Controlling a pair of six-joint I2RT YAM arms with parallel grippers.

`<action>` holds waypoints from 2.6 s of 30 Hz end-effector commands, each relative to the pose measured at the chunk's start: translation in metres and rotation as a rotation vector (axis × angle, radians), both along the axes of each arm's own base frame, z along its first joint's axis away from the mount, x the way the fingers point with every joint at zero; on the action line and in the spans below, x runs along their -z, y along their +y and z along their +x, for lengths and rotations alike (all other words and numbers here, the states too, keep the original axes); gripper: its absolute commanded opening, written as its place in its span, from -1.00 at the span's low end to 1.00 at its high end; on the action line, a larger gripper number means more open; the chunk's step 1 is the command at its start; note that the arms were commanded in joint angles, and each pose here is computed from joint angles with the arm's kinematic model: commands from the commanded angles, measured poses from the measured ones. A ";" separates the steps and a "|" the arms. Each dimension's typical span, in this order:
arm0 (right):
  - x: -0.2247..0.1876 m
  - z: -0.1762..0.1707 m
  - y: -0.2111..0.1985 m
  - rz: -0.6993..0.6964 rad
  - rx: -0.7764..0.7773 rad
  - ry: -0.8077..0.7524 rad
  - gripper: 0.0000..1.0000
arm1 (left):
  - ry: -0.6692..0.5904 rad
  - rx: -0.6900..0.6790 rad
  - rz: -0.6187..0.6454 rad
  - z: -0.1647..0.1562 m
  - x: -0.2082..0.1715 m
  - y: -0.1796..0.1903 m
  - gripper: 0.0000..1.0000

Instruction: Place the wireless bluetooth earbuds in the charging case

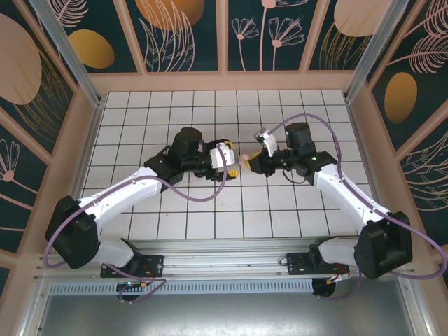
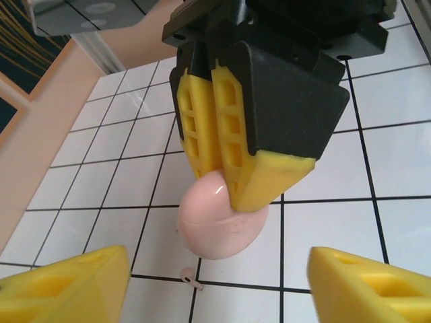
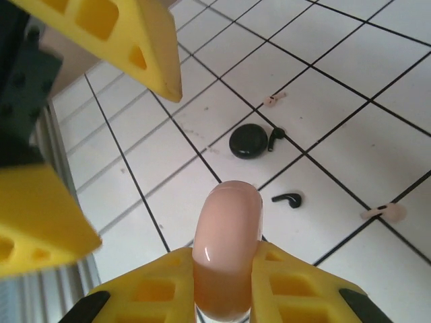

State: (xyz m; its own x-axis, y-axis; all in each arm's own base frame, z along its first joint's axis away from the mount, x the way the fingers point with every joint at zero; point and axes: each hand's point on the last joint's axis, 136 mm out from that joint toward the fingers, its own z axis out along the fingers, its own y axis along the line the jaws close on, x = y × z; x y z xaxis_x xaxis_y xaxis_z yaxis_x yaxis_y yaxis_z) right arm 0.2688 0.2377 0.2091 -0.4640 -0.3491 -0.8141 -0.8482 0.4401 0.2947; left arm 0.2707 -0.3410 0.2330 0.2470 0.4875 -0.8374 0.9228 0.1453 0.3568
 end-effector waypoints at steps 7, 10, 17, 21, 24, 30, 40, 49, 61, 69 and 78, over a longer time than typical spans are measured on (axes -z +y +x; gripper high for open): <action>-0.005 -0.032 -0.006 -0.110 -0.325 -0.423 -0.66 | -0.070 0.206 0.094 -0.029 0.004 0.000 0.11; -0.009 -0.037 -0.003 -0.105 -0.375 -0.481 -0.68 | -0.069 0.221 0.108 -0.030 0.008 0.000 0.11; -0.017 -0.046 0.003 -0.082 -0.444 -0.586 -0.70 | -0.064 0.233 0.108 -0.028 0.011 -0.003 0.12; -0.023 -0.052 0.007 -0.049 -0.474 -0.609 -0.71 | -0.053 0.236 0.112 -0.028 0.014 -0.005 0.07; -0.026 -0.055 0.011 -0.034 -0.490 -0.616 -0.71 | -0.052 0.242 0.107 -0.028 0.014 -0.006 0.04; -0.025 -0.057 0.014 -0.032 -0.513 -0.615 -0.71 | -0.053 0.250 0.096 -0.028 0.012 -0.009 -0.02; -0.026 -0.057 0.022 -0.006 -0.533 -0.618 -0.73 | -0.048 0.275 0.073 -0.032 0.007 -0.011 -0.32; -0.025 -0.052 0.022 -0.016 -0.504 -0.617 -0.72 | -0.017 0.279 0.062 -0.035 0.006 -0.011 -0.70; -0.046 -0.052 0.003 0.030 -0.363 -0.688 -0.10 | 0.082 0.267 -0.046 -0.041 0.003 -0.017 -0.87; -0.066 -0.076 -0.013 0.199 -0.348 -0.711 -0.05 | 0.175 0.313 -0.212 -0.055 -0.005 -0.023 -0.88; -0.069 -0.085 -0.009 0.265 -0.446 -0.641 -0.08 | 0.189 0.333 -0.252 -0.057 -0.013 -0.026 -0.88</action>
State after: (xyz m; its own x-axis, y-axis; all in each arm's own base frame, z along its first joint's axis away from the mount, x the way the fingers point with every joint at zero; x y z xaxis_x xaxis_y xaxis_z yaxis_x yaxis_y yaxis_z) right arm 0.1906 0.2274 0.2672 0.2580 -0.1940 -0.9465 -0.9594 0.0643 -0.2747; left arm 0.2181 -0.3641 0.2278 0.1690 0.2480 -0.9539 0.9845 -0.0876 0.1517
